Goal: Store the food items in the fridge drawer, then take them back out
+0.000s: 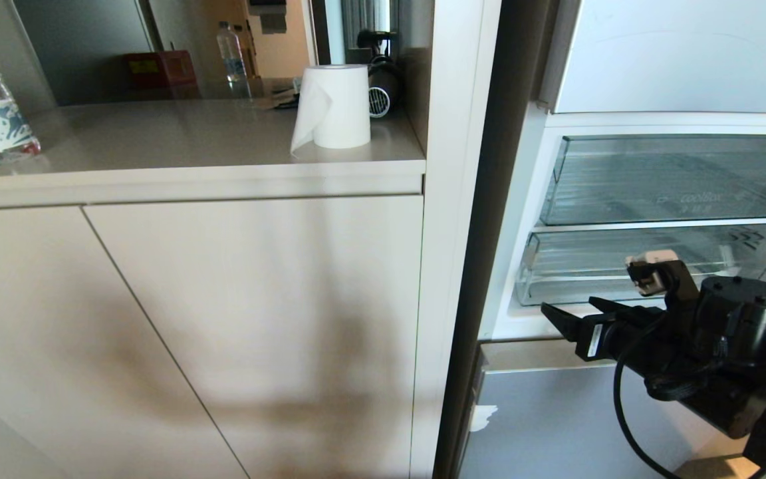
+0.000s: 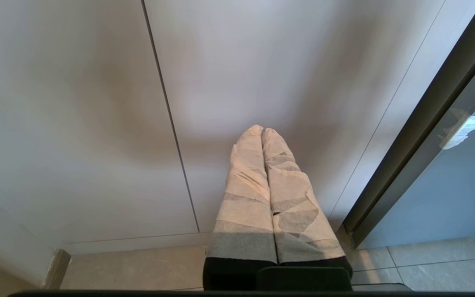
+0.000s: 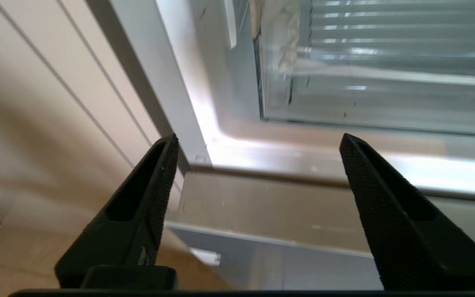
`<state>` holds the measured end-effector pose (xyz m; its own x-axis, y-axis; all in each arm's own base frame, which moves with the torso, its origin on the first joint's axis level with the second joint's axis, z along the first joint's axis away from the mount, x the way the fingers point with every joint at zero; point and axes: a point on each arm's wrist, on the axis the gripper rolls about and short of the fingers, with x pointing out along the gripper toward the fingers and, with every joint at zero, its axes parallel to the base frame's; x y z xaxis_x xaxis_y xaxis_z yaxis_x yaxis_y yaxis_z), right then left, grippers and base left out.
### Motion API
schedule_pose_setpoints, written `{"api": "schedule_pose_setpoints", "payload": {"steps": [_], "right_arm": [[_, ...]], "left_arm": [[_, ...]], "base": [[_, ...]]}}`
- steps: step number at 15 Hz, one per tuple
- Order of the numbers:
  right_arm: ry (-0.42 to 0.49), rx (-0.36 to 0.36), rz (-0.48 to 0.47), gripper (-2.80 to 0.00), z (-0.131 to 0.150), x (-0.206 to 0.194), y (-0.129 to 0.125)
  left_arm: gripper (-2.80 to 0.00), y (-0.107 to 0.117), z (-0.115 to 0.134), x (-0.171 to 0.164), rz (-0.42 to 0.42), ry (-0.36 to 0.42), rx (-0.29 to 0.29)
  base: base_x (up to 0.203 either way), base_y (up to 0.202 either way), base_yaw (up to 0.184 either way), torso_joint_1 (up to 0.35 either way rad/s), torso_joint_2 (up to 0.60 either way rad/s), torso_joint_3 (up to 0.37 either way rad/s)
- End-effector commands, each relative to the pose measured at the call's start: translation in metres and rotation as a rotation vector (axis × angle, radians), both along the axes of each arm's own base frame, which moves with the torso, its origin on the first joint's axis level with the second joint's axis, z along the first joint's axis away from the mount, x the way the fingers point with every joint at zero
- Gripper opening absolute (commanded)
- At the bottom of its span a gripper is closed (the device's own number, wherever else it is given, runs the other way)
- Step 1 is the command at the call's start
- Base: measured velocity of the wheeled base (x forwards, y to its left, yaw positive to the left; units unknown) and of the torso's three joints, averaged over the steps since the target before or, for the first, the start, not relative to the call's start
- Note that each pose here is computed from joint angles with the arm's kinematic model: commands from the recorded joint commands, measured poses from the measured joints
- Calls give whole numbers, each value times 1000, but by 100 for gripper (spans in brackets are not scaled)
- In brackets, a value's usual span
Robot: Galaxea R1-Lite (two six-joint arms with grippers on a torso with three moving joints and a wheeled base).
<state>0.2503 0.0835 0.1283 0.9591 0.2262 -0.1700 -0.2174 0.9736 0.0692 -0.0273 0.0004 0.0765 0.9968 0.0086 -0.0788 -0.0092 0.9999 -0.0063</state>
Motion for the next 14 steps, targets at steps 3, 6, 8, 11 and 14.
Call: {"api": "schedule_pose_setpoints", "payload": {"steps": [3, 6, 8, 11, 14], "right_arm": [[-18, -1, -54, 0, -1, 13, 3], [-20, 0, -67, 0, -5, 33, 7], [-28, 1, -82, 0, -6, 43, 8], [-54, 4, -112, 0, -3, 52, 3], [-73, 10, -115, 0, 1, 56, 3]], "left_arm": [[-280, 0, 0, 0, 1, -1, 0], [-280, 0, 0, 0, 1, -1, 0], [-280, 0, 0, 0, 1, 1, 0], [-280, 0, 0, 0, 1, 0, 0], [-280, 0, 0, 0, 1, -1, 0]], "base": [[0, 0, 0, 0, 0, 0], [0, 0, 0, 0, 0, 0], [0, 0, 0, 0, 0, 0], [0, 0, 0, 0, 0, 0], [0, 0, 0, 0, 0, 0]]}}
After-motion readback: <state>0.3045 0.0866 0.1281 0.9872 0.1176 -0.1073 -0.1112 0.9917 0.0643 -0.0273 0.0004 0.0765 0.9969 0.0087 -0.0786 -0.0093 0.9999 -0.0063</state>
